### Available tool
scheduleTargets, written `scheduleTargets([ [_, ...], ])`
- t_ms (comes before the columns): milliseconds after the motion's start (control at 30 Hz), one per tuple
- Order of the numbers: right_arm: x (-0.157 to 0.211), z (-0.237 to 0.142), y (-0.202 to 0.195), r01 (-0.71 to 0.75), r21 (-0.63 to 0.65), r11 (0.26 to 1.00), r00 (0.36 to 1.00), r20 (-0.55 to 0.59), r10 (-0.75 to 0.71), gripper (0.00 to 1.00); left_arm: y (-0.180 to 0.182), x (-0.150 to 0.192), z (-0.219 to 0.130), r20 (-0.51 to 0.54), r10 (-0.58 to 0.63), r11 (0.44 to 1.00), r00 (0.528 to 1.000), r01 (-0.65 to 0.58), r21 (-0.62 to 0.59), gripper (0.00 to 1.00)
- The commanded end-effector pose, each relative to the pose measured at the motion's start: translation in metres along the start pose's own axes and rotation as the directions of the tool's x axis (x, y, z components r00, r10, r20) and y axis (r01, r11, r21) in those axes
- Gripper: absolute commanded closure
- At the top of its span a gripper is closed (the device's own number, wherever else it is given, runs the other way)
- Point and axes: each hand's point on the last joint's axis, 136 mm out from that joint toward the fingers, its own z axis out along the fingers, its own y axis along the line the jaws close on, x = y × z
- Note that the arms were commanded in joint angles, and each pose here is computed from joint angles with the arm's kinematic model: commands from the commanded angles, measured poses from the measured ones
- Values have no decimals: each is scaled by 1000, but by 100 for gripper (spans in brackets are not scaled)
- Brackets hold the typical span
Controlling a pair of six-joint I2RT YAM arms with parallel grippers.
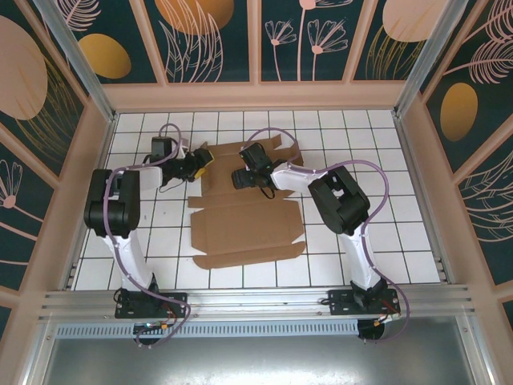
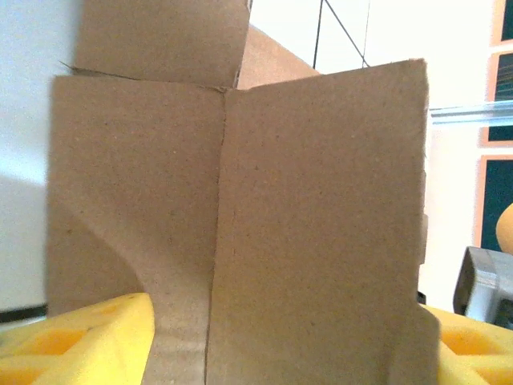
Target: Fold the paper box
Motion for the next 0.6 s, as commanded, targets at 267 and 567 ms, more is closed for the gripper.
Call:
scheduleTargets([
  [267,119,25,-21,-13,23,1000,936,-353,20,21,3,34,46,-130,-3,998,992,-5,-63,28],
  [567,122,23,-24,-8,34,999,932,-361,20,19,-3,31,40,-139,30,995,990,-43,-89,22],
])
